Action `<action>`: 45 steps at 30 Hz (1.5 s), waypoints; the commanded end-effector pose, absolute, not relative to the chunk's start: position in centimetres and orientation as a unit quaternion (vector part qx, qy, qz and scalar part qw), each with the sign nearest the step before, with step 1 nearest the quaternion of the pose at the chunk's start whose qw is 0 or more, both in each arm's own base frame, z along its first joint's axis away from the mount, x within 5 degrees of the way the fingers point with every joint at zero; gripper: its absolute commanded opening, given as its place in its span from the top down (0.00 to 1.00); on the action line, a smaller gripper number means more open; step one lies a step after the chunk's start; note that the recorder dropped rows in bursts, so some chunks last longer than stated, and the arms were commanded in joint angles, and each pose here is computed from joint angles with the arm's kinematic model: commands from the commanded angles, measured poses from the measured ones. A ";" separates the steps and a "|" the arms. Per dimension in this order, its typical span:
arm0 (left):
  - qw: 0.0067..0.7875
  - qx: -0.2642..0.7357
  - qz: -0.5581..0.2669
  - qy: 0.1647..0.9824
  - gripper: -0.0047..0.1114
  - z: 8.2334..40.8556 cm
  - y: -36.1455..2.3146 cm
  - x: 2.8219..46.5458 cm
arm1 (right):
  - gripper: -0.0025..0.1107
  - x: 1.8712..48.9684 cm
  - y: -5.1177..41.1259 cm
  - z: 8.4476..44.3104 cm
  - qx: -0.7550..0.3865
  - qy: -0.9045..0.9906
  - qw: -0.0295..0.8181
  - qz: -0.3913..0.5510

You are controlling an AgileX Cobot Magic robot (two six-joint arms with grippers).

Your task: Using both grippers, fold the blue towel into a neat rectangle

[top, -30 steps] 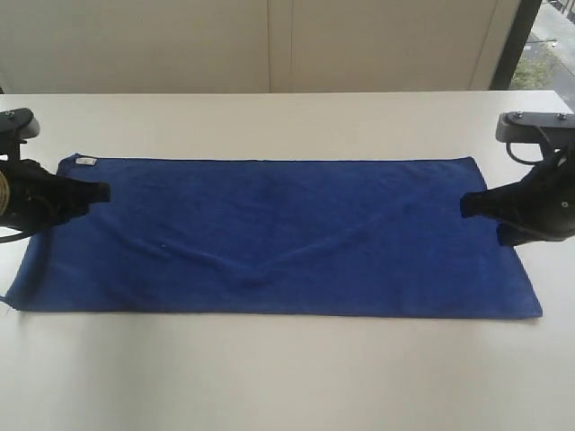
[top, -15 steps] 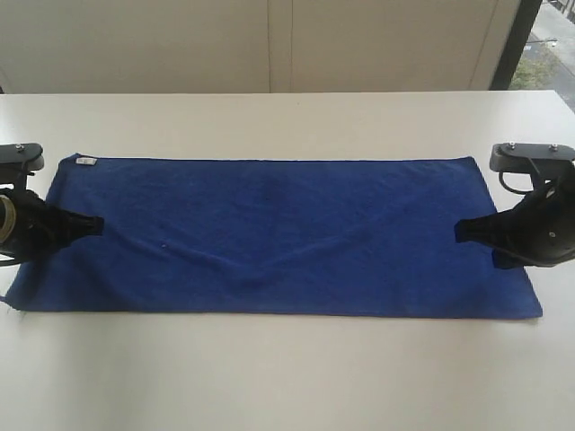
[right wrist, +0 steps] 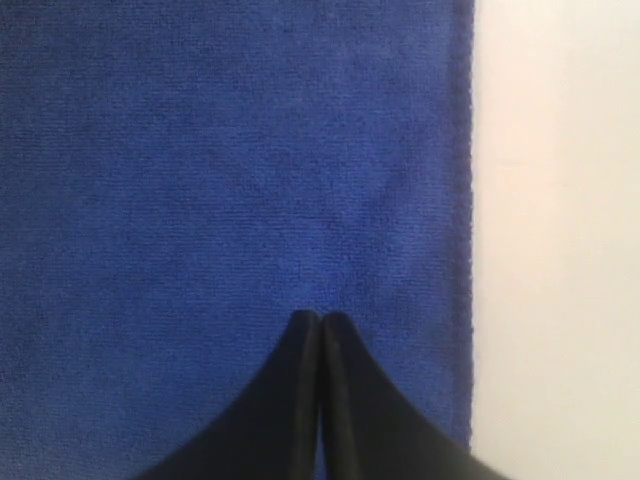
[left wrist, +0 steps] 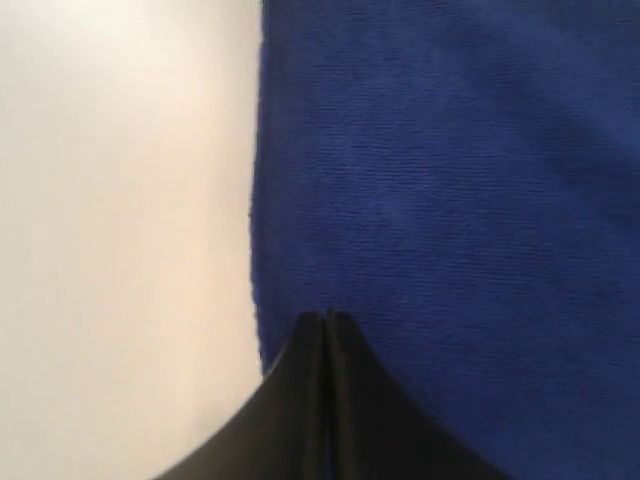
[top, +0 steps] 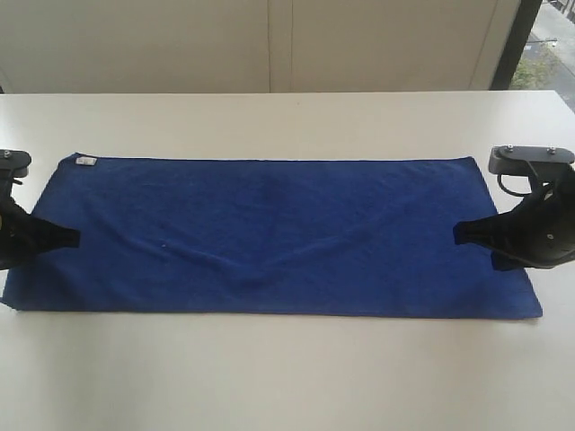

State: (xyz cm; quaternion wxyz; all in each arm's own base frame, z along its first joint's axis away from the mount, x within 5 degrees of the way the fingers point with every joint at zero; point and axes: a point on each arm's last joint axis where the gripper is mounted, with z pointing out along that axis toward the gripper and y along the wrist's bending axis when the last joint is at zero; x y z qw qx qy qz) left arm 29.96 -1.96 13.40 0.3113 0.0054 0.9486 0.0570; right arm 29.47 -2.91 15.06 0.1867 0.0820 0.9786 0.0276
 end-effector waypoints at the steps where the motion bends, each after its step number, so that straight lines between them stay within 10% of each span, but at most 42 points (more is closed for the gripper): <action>1: 0.310 0.005 0.089 0.946 0.96 13.4 -1.5 29.7 | 0.98 29.5 -2.9 15.1 0.079 0.978 0.191 0.025; 15: 0.294 0.025 0.149 0.944 0.96 13.2 -0.6 29.1 | 0.98 29.4 -2.9 15.0 0.079 0.978 0.190 0.025; 30: 0.392 0.072 0.003 0.917 0.96 18.6 -3.2 28.5 | 0.98 29.4 -2.9 15.0 0.079 0.978 0.189 0.026; 45: 0.298 0.040 0.028 0.953 0.96 13.6 -2.2 25.3 | 0.98 29.3 -2.9 15.0 0.079 0.979 0.186 0.026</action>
